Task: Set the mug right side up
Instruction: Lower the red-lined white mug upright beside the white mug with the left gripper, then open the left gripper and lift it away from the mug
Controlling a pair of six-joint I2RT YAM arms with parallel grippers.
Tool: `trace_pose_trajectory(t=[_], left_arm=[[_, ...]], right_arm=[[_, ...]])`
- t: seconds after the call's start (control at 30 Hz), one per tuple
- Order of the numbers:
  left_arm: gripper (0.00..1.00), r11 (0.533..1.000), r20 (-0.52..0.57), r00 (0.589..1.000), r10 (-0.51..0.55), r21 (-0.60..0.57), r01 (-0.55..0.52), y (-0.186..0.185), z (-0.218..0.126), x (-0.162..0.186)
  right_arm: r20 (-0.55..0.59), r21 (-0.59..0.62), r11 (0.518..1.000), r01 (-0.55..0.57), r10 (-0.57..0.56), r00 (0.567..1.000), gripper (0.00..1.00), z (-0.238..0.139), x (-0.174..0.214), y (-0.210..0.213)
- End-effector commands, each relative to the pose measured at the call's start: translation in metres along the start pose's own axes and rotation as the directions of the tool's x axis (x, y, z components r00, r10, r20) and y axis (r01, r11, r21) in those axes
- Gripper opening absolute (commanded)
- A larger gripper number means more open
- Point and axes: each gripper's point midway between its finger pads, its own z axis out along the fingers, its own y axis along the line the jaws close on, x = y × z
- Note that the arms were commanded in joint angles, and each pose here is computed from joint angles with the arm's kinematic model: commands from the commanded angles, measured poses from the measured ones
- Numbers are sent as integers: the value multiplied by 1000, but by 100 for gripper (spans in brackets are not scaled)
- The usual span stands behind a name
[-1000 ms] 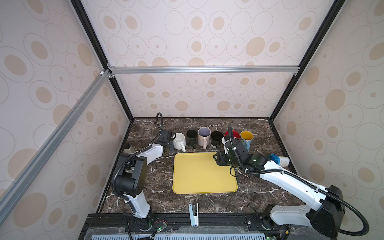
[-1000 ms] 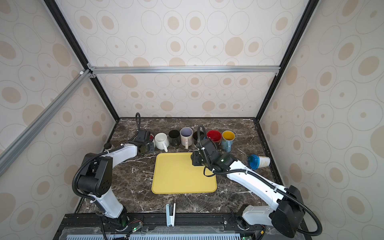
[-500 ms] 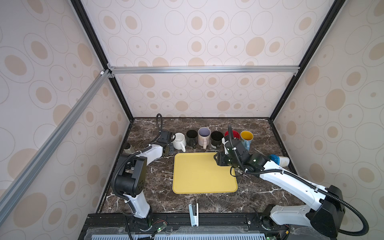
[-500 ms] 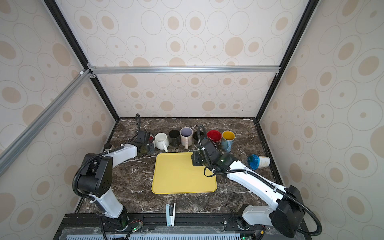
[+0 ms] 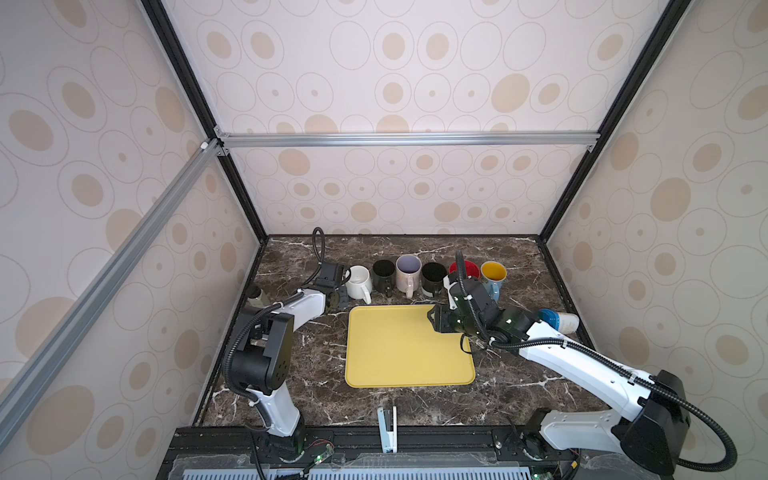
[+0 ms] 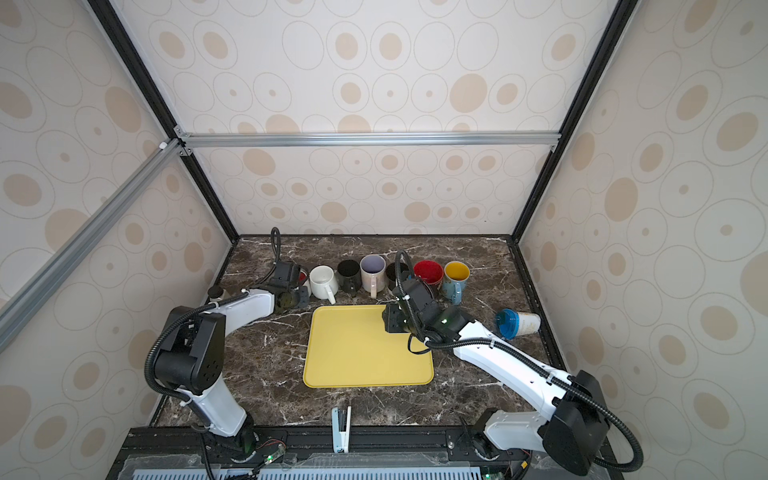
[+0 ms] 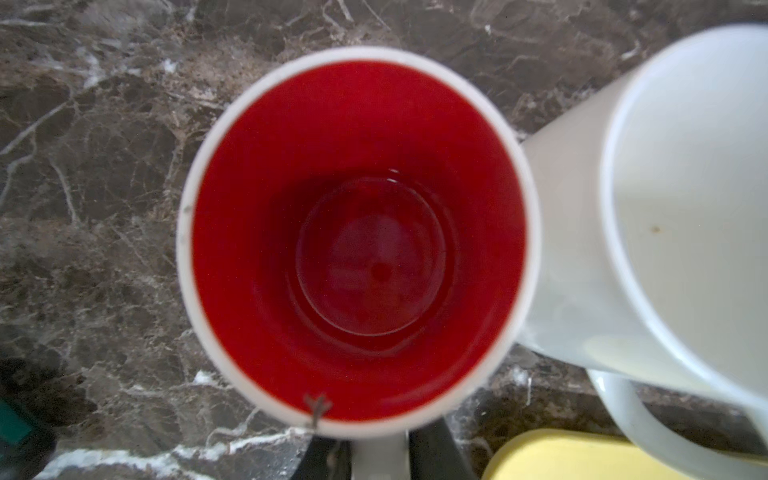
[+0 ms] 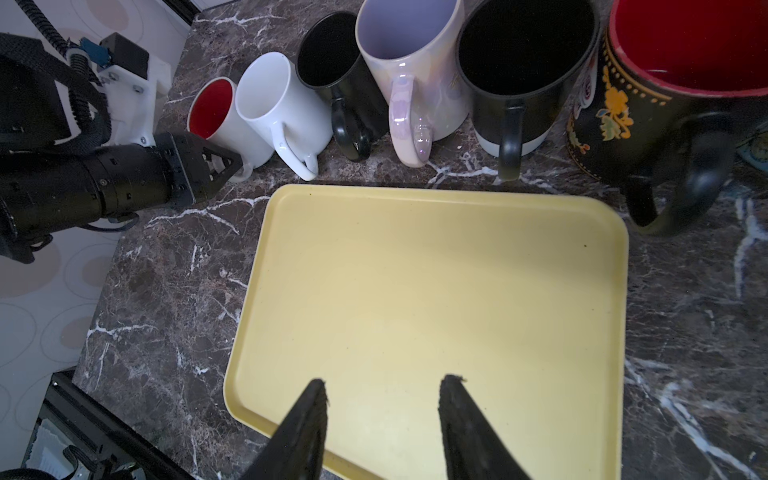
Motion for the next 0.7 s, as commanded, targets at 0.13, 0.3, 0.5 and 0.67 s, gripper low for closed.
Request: trace_pose_trajectory(t=[0.13, 0.3, 0.5, 0.67], left_arm=[[47, 1000, 78, 997, -10, 11, 9, -1, -14, -21], [65, 999, 109, 993, -35, 27, 32, -1, -31, -31], [100, 997, 182, 980, -82, 21, 79, 7, -70, -50], [100, 996, 232, 968, -92, 0, 94, 14, -98, -57]], right_arm=[[0, 4, 1000, -7, 7, 1000, 46, -1, 1, -3], [23, 4, 1000, 2, -2, 1000, 46, -9, -5, -2], [64, 44, 999, 31, -34, 997, 46, -20, -14, -10], [68, 71, 997, 38, -43, 997, 47, -20, -23, -18]])
